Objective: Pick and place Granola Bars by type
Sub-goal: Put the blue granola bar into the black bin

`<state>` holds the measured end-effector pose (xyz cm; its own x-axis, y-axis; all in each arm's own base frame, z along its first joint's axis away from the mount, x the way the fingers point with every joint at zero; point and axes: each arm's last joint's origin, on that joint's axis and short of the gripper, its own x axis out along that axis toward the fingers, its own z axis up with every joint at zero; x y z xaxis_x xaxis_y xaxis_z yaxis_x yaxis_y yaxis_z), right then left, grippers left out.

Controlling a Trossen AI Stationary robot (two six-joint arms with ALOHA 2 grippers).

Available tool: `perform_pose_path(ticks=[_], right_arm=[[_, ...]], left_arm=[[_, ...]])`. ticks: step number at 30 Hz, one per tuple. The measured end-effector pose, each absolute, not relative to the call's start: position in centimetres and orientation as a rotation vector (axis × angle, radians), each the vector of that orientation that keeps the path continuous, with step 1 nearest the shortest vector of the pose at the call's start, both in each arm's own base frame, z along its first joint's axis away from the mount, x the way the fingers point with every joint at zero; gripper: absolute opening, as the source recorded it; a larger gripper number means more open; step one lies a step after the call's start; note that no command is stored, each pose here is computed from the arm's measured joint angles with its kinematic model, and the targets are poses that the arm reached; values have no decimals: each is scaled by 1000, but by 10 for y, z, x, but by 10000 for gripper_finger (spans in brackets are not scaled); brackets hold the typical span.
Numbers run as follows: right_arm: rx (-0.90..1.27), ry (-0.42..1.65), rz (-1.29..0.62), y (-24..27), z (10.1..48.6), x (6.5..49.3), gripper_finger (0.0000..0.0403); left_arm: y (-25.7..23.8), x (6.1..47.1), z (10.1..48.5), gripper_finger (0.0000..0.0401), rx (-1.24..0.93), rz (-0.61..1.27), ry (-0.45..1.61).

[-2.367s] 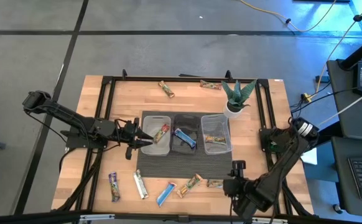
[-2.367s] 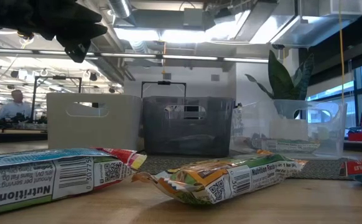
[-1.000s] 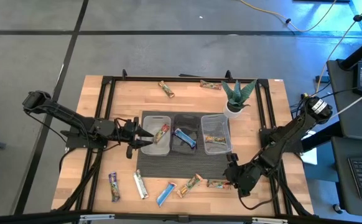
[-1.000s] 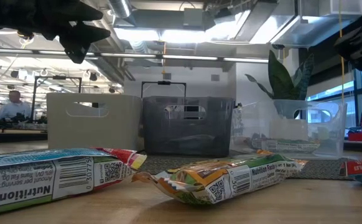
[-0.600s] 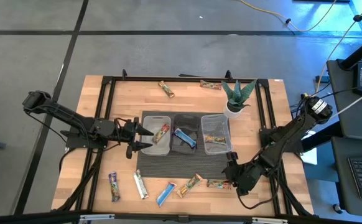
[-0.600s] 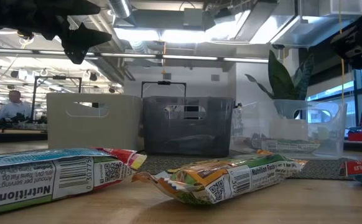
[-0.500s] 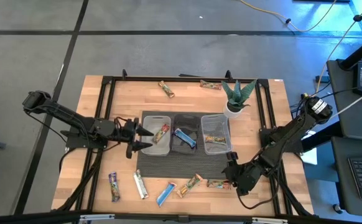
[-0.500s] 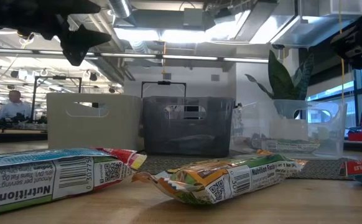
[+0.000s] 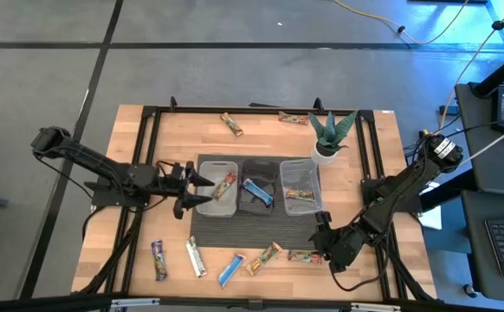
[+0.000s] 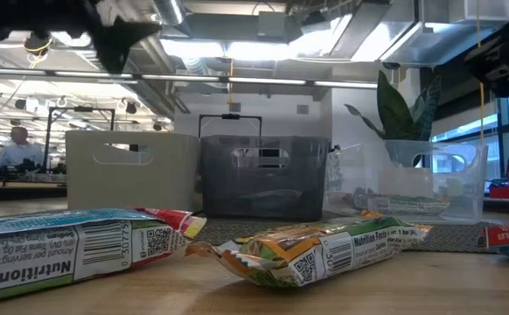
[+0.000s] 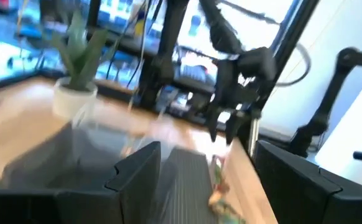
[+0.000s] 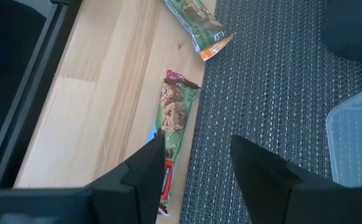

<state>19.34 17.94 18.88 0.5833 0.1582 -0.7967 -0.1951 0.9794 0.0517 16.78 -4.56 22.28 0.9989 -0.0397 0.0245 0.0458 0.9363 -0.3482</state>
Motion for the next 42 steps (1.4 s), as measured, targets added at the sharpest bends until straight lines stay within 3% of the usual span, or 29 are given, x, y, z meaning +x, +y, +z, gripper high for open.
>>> perform_pose_path(ticks=[5, 12, 17, 27, 34, 42], right_arm=[[-74, 921, 222, 179, 189, 193, 184], [-56, 905, 204, 180, 190, 194, 184], [-47, 884, 212, 181, 191, 196, 184], [-44, 879, 214, 182, 191, 196, 184], [-47, 879, 215, 182, 191, 196, 184], [-40, 869, 219, 182, 192, 197, 184]], left_arm=[[-52, 175, 259, 251, -221, -36, -70], [-71, 199, 300, 251, -110, 88, 343], [-85, 206, 312, 251, -263, 265, 688], [-127, 183, 264, 251, -658, 867, 1445], [-177, 180, 234, 251, -772, 969, 1531], [-214, 168, 216, 251, -942, 1112, 1432]])
